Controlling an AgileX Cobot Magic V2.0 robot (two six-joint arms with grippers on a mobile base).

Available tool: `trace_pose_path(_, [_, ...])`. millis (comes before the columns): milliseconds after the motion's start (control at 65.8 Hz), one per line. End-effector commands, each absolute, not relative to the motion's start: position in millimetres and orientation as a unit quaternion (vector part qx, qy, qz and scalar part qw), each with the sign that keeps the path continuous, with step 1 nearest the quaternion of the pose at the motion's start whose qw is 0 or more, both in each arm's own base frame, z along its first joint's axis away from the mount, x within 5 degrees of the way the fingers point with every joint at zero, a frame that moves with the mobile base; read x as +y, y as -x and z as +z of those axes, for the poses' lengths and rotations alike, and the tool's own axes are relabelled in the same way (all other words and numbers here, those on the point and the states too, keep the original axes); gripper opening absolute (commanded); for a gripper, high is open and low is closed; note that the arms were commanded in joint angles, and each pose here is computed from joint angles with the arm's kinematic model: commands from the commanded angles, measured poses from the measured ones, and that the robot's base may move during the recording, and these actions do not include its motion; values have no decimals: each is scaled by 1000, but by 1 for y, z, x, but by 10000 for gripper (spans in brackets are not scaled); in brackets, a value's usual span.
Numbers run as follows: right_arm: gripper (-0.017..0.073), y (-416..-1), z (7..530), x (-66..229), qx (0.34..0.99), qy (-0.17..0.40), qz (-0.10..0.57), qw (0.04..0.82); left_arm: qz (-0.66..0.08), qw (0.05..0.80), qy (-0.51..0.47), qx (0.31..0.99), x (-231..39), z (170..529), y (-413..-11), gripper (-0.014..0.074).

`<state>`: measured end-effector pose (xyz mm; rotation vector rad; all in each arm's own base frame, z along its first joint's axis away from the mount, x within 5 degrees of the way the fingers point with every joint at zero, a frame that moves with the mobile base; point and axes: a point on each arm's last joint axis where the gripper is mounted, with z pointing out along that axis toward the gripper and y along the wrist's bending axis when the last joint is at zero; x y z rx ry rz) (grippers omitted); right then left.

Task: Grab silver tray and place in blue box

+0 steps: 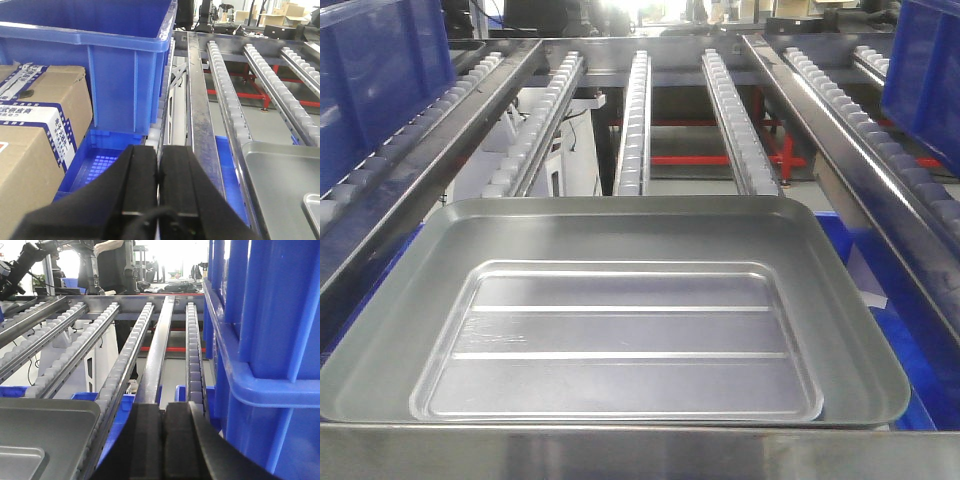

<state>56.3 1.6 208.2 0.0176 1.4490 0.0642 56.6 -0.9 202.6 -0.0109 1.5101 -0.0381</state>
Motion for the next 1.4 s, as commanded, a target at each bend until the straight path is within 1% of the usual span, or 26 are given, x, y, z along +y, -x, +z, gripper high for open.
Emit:
trace_pose_path(0, [57, -52, 224, 2, 612, -2, 26, 791, -21, 758, 7, 652, -1, 206, -56, -8])
trace_pose_path(365, [57, -52, 224, 2, 615, -2, 25, 788, -20, 762, 7, 648, -1, 207, -55, -8])
trace_pose_path(471, [57, -51, 228, 1, 634, -4, 23, 773, -29, 776, 11, 629, -1, 224, -52, -8])
trace_pose_path(547, [57, -51, 236, 1, 670, -7, 20, 742, -31, 771, 11, 636, -1, 244, -49, -8])
trace_pose_path(668, [57, -59, 247, 0, 736, -13, 16, 676, -31, 708, 10, 705, -2, 270, -52, -8])
trace_pose_path(805, [57, -76, 275, 3, 790, -39, 49, 609, -57, 611, 22, 789, -5, 290, -71, -8])
trace_pose_path(896, [57, -97, 285, 4, 847, -45, 52, 527, -72, 535, 29, 841, -8, 297, -91, -8])
trace_pose_path(1003, [57, -122, 283, 6, 899, -50, 53, 432, -72, 457, 30, 886, -10, 293, -115, -8])
trace_pose_path(1079, [57, -139, 277, 7, 921, -57, 59, 382, -77, 420, 37, 904, -11, 285, -132, -8])
trace_pose_path(1185, [57, -153, 264, 10, 937, -69, 71, 334, -95, 384, 55, 917, -14, 273, -150, -8])
trace_pose_path(1291, [57, -162, 253, 14, 945, -88, 95, 300, -121, 346, 79, 927, -18, 261, -162, -8])
trace_pose_path(1382, [57, -169, 248, 14, 946, -94, 98, 293, -140, 348, 108, 921, -19, 254, -177, -8])
